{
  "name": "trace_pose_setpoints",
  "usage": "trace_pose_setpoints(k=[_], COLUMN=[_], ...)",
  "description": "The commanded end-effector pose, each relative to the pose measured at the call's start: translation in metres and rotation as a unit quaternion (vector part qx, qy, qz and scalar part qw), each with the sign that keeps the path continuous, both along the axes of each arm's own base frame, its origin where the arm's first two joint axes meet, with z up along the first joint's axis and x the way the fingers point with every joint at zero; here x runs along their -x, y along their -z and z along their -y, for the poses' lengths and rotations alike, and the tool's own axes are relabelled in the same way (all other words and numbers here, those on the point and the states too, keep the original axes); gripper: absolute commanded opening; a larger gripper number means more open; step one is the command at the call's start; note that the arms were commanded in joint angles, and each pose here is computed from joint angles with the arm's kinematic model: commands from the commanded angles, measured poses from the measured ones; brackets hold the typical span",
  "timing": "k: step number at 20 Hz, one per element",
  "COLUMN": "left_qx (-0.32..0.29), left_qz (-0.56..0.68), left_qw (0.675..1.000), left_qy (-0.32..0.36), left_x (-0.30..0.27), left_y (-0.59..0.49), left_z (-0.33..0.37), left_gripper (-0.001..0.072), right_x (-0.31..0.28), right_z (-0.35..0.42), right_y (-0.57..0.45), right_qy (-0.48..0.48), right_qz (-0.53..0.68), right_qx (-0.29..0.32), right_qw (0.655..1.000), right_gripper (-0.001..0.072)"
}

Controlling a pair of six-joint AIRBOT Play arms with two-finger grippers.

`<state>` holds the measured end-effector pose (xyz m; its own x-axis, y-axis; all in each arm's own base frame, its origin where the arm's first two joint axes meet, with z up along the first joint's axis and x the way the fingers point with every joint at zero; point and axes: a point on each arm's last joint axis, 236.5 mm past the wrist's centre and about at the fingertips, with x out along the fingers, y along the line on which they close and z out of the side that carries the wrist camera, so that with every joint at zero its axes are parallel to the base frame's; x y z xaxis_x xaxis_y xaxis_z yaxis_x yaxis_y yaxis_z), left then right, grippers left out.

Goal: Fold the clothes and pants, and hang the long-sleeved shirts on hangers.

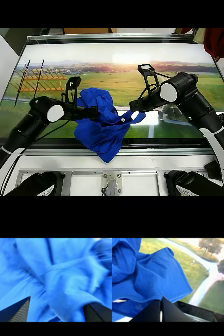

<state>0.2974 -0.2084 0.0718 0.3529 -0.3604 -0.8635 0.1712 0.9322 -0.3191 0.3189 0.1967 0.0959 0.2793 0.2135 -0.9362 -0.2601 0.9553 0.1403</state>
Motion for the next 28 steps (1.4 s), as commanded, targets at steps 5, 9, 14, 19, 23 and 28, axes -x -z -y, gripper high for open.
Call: trace_pose_setpoints(k=[5, 9, 14, 19, 23, 28], left_qx=[0.071, 0.025, -0.043, -0.209, -0.319, -0.385], left_qz=[0.117, 0.142, 0.095, 0.035, 0.049, 0.033], left_qw=[0.990, 0.989, 0.985, 0.964, 0.934, 0.915], left_qy=[0.012, -0.044, -0.135, -0.161, -0.153, -0.119], left_x=[-0.032, -0.074, -0.136, -0.161, -0.190, -0.209], left_y=[-0.110, -0.119, -0.063, 0.020, 0.057, 0.117], left_z=[-0.029, -0.103, -0.215, -0.317, -0.370, -0.398], left_gripper=[0.0713, 0.0713, 0.0713, 0.0713, 0.0713, 0.0713], right_x=[-0.001, -0.001, -0.001, -0.001, -0.001, -0.001], right_z=[-0.002, -0.002, -0.002, -0.002, -0.002, -0.002], right_y=[-0.001, 0.000, 0.000, 0.000, 0.000, 0.000], right_qy=[0.003, 0.003, 0.003, 0.003, 0.003, 0.003], right_qz=[0.002, 0.002, 0.002, 0.002, 0.002, 0.002], right_qx=[-0.005, -0.005, -0.004, -0.004, -0.004, -0.004], right_qw=[1.000, 1.000, 1.000, 1.000, 1.000, 1.000], right_gripper=[0.0009, 0.0009, 0.0009, 0.0009, 0.0009, 0.0009])
